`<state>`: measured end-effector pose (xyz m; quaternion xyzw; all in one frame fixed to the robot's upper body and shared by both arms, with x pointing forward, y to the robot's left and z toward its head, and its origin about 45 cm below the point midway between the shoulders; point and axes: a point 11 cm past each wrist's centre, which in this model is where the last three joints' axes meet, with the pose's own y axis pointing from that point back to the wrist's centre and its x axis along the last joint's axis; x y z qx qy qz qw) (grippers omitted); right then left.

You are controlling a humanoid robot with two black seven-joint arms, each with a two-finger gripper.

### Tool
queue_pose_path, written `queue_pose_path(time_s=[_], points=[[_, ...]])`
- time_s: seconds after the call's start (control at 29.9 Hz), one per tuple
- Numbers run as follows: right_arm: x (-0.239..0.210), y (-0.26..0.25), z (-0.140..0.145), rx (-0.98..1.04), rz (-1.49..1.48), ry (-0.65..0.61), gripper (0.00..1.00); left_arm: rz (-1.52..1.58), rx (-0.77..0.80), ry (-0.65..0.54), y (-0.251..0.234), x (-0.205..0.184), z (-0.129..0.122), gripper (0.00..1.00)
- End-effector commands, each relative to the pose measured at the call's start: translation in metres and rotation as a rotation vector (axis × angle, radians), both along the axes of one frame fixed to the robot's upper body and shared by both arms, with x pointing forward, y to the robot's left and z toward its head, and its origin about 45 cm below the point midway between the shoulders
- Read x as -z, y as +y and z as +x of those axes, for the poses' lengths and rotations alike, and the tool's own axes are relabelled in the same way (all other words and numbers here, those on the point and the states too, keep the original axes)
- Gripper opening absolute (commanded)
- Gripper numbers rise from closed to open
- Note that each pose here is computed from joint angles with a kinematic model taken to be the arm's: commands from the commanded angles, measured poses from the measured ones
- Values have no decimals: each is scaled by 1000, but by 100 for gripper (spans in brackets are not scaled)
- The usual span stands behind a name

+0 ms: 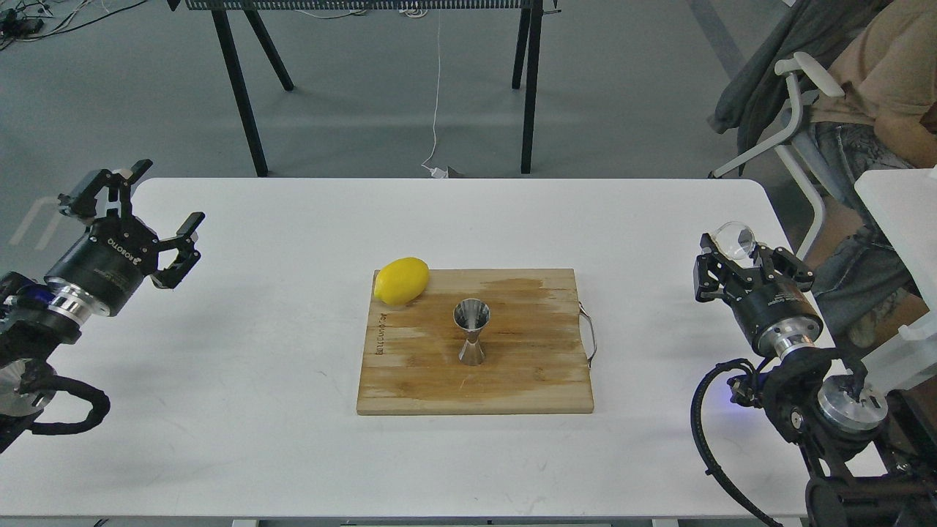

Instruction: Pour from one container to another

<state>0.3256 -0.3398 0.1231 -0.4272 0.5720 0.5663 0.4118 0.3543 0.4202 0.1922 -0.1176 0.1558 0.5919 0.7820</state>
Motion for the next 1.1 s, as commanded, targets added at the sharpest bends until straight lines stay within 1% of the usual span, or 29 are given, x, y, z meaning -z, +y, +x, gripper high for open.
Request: queue_pose_path(time_s=[0.0, 0.33, 0.5, 0.73, 1.07], points=[[16, -9, -7, 33, 21, 68, 39, 4, -6, 2, 2, 0, 0, 92], [39, -10, -13, 43, 28, 238, 39, 4, -15, 12, 4, 6, -2, 93], [47, -7, -16, 34, 25, 291, 39, -7, -11, 15, 0, 9, -2, 93], [51, 1, -18, 8, 17, 305, 39, -7, -11, 14, -1, 8, -1, 93], [51, 7, -17, -12, 12, 305, 44, -4, -16, 16, 1, 9, -2, 93]])
